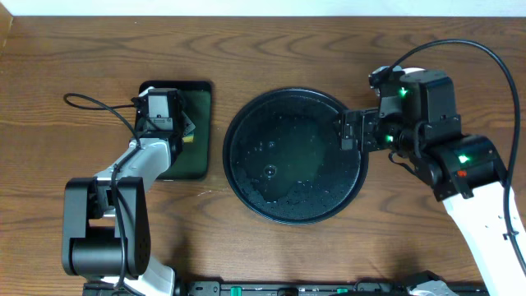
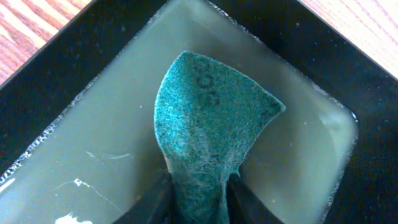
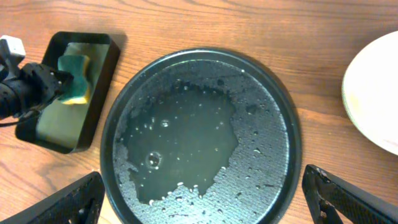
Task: Clean dirty plates on tray and stack at the side
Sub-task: 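Release the pink plate and withdraw the right gripper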
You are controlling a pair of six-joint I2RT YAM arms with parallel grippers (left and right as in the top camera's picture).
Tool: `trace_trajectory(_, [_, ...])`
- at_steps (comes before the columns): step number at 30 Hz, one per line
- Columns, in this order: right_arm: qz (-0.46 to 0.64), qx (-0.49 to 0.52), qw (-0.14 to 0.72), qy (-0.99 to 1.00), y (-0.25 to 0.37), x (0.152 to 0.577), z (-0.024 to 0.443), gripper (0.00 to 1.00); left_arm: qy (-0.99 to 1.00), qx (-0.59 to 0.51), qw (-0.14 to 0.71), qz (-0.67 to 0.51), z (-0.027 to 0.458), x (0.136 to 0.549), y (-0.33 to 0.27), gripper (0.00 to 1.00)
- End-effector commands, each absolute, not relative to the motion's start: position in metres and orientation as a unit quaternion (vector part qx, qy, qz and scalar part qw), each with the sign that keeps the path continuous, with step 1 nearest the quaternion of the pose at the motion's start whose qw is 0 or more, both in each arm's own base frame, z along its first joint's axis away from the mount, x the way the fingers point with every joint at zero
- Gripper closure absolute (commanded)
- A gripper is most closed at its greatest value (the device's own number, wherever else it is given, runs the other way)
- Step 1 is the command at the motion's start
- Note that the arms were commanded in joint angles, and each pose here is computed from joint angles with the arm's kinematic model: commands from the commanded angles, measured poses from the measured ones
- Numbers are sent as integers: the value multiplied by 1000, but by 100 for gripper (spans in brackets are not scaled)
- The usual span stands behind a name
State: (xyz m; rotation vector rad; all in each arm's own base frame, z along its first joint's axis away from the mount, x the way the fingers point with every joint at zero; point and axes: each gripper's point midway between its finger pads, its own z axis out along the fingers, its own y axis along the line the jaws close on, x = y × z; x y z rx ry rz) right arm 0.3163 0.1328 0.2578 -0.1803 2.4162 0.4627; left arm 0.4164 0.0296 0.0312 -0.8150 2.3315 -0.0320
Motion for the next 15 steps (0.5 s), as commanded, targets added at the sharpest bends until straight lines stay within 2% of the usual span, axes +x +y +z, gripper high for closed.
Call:
trace_trajectory(1, [174,-72,352,917,131,308,273,1,886,-310,345,-6,43,418,35,68])
trace_trajectory(3, [177,-73,365,911,129,303,282,1,883,-310,351,-8,52,417,35,67])
trace_trajectory(6, [182,-74,388,900,126,294,298,1,877,-310,368,-14,76,414,35,55])
trace_trajectory(9, [172,-74,408,893,117,281,311,1,868,-310,386,-21,108,405,35,50])
trace_trajectory(15, [131,-55,402,904,87,238,311,1,856,-308,414,-35,176,356,33,33])
